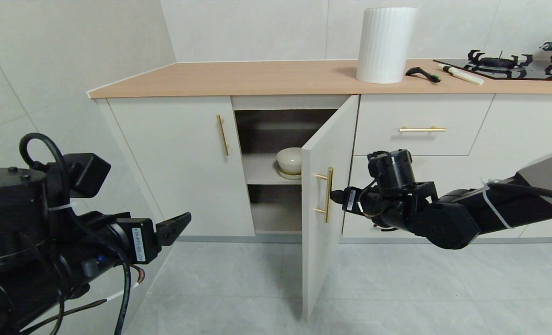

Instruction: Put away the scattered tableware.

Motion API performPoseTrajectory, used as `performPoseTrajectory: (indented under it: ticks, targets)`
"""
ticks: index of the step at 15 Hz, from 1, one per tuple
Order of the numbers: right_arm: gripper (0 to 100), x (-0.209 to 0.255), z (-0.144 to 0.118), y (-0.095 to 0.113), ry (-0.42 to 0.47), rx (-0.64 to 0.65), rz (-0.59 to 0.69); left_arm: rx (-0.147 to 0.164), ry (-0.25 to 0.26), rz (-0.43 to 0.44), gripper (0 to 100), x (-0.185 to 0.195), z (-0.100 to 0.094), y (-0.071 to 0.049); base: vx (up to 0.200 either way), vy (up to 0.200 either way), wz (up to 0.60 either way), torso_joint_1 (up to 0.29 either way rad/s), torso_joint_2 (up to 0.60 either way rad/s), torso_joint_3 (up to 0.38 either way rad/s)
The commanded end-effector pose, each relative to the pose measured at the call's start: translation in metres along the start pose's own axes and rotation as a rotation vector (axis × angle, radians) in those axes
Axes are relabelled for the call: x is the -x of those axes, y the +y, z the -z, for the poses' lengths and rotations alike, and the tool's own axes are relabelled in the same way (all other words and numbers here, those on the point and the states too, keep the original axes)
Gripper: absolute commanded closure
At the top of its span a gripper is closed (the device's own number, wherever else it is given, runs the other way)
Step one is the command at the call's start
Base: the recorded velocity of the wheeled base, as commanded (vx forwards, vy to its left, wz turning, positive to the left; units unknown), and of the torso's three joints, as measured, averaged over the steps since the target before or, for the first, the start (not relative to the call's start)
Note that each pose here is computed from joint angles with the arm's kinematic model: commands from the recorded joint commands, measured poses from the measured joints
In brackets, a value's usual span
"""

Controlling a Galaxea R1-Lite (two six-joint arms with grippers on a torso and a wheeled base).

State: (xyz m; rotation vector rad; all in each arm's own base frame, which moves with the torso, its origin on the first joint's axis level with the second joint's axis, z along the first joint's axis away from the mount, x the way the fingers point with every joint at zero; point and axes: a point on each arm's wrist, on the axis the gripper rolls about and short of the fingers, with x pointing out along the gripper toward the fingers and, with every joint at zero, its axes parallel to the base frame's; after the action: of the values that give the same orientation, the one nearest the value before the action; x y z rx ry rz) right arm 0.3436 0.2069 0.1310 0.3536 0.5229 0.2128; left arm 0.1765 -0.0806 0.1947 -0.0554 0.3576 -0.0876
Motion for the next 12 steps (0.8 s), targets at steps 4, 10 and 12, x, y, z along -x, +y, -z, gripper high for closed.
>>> performPoseTrajectory:
  ticks: [4, 10, 12]
  targets:
    - [0, -0.003, 0.002, 0.001, -0.009, -0.003, -0.007, -0.011, 0.007, -0.001, 0, 0.001, 0.002, 0.001, 0.2, 0.0, 0.0, -0.006, 0.0, 0.002]
    - [0, -0.012, 0.011, 0.012, -0.046, -0.035, -0.06, -0.013, 0.011, -0.002, 0, -0.001, 0.003, 0.0, 0.2, 0.0, 0.0, 0.005, 0.0, 0.002]
    - [0, -0.014, 0.013, 0.017, -0.054, -0.053, -0.08, -0.015, 0.013, -0.002, 0, -0.002, 0.003, 0.0, 0.1, 0.0, 0.0, 0.004, 0.0, 0.001]
